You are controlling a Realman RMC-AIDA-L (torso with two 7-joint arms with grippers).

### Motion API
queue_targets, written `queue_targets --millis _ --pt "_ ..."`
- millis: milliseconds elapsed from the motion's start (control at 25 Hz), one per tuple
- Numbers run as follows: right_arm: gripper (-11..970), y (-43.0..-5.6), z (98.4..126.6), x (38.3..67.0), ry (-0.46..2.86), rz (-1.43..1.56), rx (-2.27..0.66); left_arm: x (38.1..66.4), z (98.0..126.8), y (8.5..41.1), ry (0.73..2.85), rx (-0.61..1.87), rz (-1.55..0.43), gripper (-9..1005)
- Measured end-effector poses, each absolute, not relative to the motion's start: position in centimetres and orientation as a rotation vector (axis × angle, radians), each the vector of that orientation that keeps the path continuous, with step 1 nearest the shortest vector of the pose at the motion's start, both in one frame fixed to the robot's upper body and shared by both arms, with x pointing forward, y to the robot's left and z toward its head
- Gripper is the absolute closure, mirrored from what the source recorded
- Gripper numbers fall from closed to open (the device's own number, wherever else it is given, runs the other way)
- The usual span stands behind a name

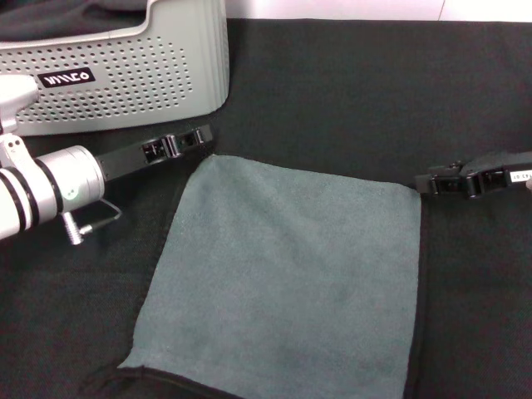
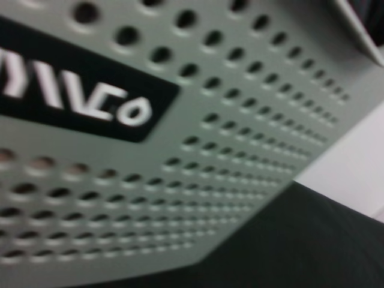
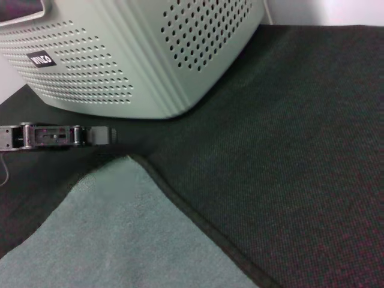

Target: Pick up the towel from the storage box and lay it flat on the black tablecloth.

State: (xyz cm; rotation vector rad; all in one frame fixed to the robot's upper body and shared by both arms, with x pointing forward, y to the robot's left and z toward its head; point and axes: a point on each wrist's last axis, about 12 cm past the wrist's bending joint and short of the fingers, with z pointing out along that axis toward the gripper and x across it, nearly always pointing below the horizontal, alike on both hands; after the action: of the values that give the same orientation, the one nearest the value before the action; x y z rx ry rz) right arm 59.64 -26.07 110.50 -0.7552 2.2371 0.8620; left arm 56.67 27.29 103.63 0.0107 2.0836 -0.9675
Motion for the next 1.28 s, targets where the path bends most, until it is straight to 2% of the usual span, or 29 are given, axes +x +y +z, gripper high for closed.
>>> queue_targets --millis 280,360,480,600,800,1000,1040,1280 --pt "524 -26.8 111.4 59.2 2.176 0.786 -0.763 56.2 103.5 28.9 2.031 -0.058 -0.903 686" --pt "447 -27.2 111.8 59.1 2.143 0.729 -0.761 55.7 103.8 29.7 2.002 -0.061 -0.876 599" --pt "242 -27.4 111.9 58.7 2.076 0.662 -0.807 54.6 103.9 30.1 1.959 0.011 -0.828 468" --pt "239 -26.5 111.9 58.5 1.972 0.633 -0.907 53.1 103.9 29.7 1.884 0.16 -0.774 234" --pt "234 -23.2 111.6 57.7 1.812 0.644 -1.137 49.7 103.8 28.5 1.67 0.417 -0.77 113" --pt "233 -20.4 113.8 55.4 1.642 0.84 -1.367 47.0 104.2 27.7 1.521 0.553 -0.874 116" --pt "234 -20.1 114.3 54.9 1.624 0.888 -1.39 45.6 104.4 27.5 1.476 0.593 -0.953 117" --pt "240 -20.3 117.1 52.6 1.534 1.115 -1.438 43.8 105.6 28.1 1.426 0.555 -1.188 118"
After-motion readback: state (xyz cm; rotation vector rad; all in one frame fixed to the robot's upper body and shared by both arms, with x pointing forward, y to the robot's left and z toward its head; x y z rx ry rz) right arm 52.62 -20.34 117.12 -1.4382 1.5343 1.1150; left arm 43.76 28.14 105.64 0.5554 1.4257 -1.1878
